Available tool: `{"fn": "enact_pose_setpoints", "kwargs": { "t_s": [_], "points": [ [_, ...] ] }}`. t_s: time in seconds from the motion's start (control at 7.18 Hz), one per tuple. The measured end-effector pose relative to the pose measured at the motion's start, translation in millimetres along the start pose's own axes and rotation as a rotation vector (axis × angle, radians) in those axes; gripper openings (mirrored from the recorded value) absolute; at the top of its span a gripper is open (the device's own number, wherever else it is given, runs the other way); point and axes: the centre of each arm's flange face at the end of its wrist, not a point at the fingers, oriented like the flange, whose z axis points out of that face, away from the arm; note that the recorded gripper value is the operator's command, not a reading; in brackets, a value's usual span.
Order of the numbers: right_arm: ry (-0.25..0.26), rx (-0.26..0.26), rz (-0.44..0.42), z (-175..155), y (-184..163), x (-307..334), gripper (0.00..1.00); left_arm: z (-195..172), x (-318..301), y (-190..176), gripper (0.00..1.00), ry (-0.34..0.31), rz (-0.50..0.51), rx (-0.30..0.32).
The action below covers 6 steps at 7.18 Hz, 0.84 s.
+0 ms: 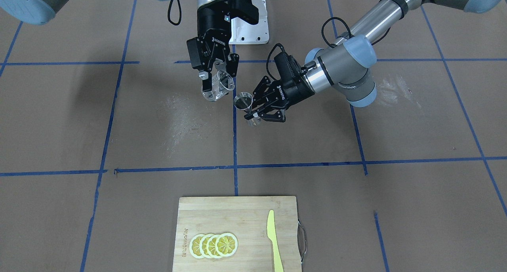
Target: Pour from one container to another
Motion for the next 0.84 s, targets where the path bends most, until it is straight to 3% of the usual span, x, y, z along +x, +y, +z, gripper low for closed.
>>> {"fn": "enact_pose_setpoints", "kwargs": {
  "t_s": [0.42, 0.84],
  "points": [
    [-0.076, -0.025, 0.179, -1.5, 4.1, 24.9, 0.0, -4.9, -1.3, -2.5, 0.0, -0.004, -0.002, 0.009],
    [-0.075, -0.06, 0.227, 14.3, 22.7, 45.3, 0.0, -33.0, -1.9, -0.7, 0.0, -0.018, -0.016, 0.022]
  ]
}}
